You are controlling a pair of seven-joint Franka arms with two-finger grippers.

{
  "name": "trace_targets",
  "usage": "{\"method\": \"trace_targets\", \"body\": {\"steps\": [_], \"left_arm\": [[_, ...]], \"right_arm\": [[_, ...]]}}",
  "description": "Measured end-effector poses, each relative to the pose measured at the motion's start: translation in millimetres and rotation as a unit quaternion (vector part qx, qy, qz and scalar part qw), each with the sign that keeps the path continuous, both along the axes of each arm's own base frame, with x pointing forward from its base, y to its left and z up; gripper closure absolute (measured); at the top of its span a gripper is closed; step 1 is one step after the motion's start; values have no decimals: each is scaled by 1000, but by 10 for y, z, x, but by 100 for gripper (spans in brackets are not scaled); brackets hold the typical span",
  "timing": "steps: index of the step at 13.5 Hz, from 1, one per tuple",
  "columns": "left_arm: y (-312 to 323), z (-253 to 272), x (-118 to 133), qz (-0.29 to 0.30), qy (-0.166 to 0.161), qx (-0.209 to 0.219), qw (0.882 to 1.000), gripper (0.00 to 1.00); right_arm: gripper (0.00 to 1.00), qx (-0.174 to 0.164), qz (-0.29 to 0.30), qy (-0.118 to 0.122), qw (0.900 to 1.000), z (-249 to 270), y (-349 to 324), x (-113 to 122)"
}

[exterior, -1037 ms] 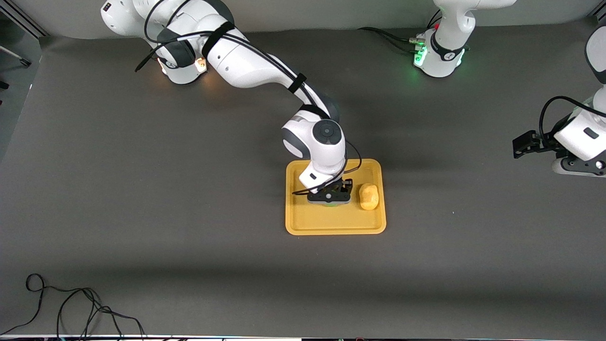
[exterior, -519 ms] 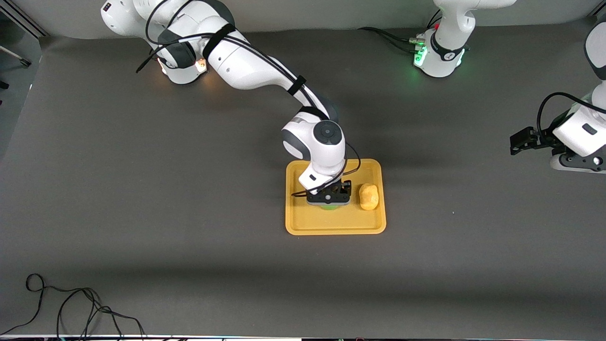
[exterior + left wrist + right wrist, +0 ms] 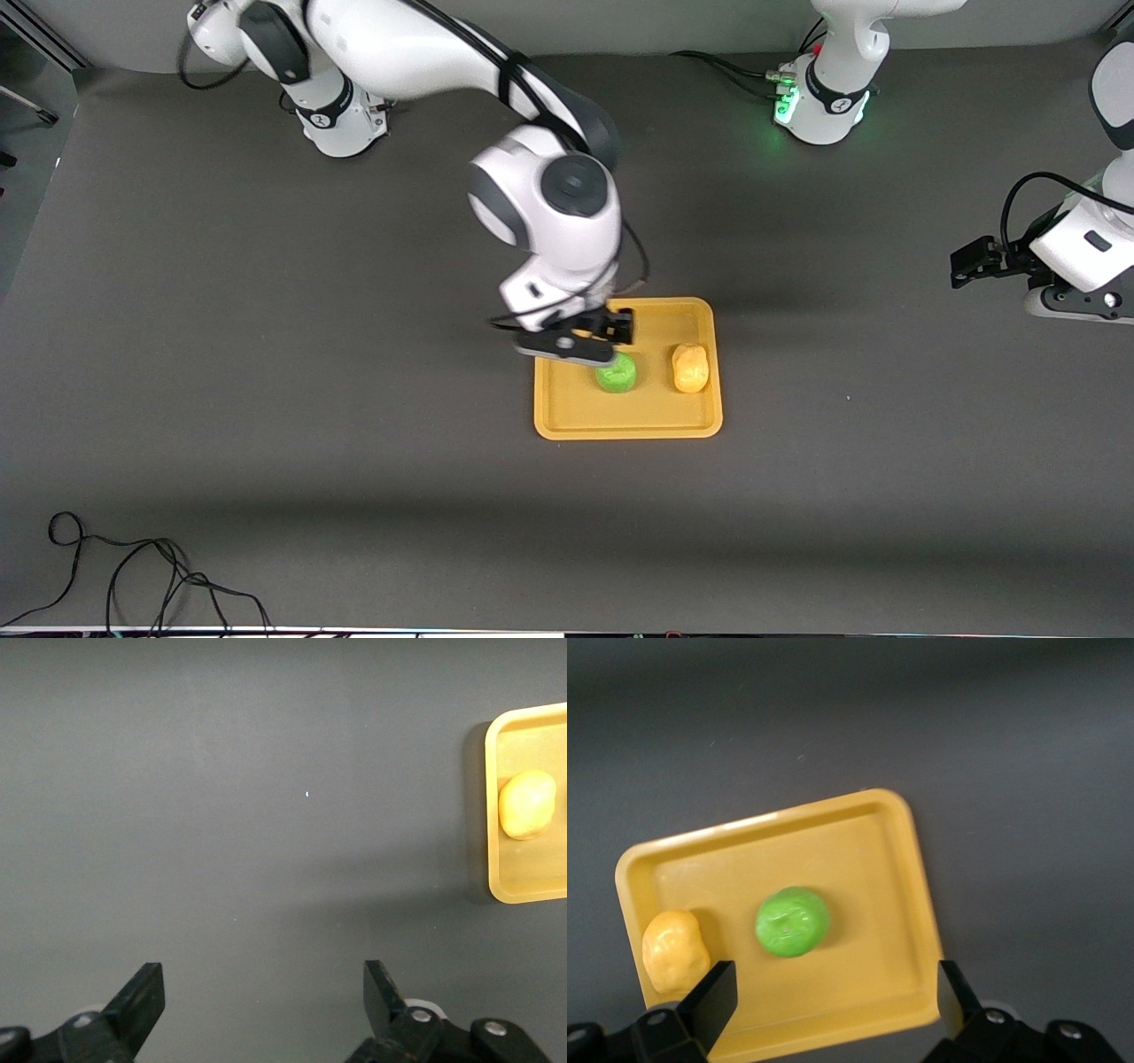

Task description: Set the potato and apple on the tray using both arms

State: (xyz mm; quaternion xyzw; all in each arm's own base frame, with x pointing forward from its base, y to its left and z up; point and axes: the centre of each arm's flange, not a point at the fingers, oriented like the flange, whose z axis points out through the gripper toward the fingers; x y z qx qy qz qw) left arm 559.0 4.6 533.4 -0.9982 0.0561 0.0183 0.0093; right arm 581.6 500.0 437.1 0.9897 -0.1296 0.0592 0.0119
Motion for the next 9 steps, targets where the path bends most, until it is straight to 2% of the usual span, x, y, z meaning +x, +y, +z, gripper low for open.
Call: {"method": "trace_targets", "body": {"steps": [2, 4, 6, 9], "left_arm": [[-10, -2, 0, -1, 0, 0, 1000, 0], [-21, 1, 4, -2, -2, -1, 1000, 0], [-28, 2, 6, -2, -3, -1, 1000, 0], [-50, 3, 10, 3, -4, -1, 1000, 0]], "right_arm": [[0, -10, 9, 13, 1000, 542, -556, 152], [0, -30, 37, 44, 998, 968, -1244, 241], [0, -34, 59, 65, 996, 1308, -2055, 331], [0, -27, 77, 81, 993, 1608, -3122, 296]]}}
